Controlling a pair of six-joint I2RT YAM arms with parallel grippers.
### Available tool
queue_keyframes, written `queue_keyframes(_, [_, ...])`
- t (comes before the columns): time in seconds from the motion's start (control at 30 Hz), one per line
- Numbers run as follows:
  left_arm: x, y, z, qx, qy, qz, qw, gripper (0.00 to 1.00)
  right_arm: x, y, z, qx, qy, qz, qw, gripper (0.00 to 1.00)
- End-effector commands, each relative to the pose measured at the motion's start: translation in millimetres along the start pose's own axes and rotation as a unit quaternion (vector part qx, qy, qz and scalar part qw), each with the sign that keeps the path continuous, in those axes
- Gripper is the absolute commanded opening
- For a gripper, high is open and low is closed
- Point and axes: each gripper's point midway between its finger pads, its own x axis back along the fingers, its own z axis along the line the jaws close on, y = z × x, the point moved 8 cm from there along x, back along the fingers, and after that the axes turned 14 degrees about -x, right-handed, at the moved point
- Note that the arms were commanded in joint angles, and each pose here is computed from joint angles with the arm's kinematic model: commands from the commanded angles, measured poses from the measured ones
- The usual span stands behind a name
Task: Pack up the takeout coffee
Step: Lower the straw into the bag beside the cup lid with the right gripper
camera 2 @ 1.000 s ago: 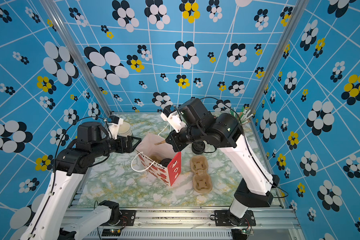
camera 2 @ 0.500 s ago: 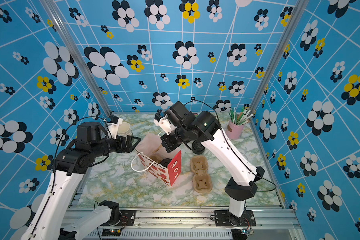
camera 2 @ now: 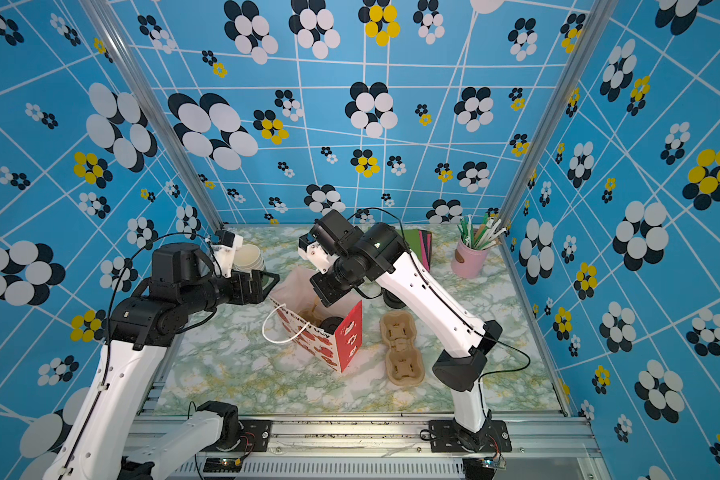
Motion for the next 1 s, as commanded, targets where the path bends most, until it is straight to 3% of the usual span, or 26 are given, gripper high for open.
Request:
queue_keyframes(0.0, [-2.8, 2.3, 1.9, -0.005, -0.004, -0.005, 1.0, 1.0, -11.4, -5.5, -2.9, 0.009, -0.022, 0.028, 0.999, 0.0])
queue_keyframes(0.33, [-6.6, 0.3, 2.8, -0.001, -0.008, 0.0, 1.0, 1.0, -37.4, -3.7, -8.7, 0.007, -0.043, 0.058, 0.997, 0.0])
queue_keyframes(0.53, [-7.6, -0.7, 3.2, 0.0, -0.008, 0.001, 1.0, 1.0, -42.0, -1.8, -7.5, 0.006, -0.043, 0.064, 0.997, 0.08])
queue_keyframes(0.97, [-8.6, -2.3, 3.2, 0.002, -0.01, 0.003, 1.0, 1.0, -11.2, 6.2, 0.6, 0.01, -0.023, 0.008, 1.0, 0.45])
